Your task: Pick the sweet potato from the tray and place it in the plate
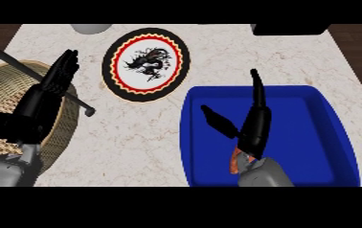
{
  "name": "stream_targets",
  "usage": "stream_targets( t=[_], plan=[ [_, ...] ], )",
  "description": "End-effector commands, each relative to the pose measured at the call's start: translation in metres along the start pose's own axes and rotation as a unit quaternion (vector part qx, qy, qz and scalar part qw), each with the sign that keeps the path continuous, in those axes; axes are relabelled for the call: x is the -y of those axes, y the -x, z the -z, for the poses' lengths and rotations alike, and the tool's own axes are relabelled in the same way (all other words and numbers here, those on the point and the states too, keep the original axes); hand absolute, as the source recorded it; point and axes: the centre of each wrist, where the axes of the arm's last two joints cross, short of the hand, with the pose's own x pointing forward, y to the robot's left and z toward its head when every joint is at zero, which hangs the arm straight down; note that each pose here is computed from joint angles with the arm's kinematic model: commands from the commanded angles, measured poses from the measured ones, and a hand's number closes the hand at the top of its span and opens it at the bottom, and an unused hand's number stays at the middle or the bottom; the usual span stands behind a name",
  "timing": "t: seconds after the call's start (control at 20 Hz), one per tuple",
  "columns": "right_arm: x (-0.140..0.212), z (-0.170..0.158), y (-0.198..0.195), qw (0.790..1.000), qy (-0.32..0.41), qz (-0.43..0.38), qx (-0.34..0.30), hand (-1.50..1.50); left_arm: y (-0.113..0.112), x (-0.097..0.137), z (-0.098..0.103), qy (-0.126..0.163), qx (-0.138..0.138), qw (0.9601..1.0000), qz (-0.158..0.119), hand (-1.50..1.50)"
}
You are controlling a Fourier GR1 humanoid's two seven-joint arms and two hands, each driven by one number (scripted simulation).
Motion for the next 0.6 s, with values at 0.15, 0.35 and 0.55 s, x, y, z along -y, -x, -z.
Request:
stream_targets(
  t=[0.15,0.35,0.55],
  plan=[
    [0.025,0.026,-0.004,0.98,-0.058,-0.157,-0.109,-1.5,-0.004,-0.014,0.007,-0.017,0.008,0.9998,0.011,0.0],
    [0.026,0.021,-0.009,0.939,-0.129,-0.247,-0.199,-1.5,-0.004,-0.016,0.004,-0.02,0.003,0.9998,0.009,0.0],
    [0.02,0.006,-0.03,0.891,-0.205,-0.304,-0.268,-1.5,-0.006,-0.018,0.004,-0.018,0.012,0.9997,0.014,0.0]
  ],
)
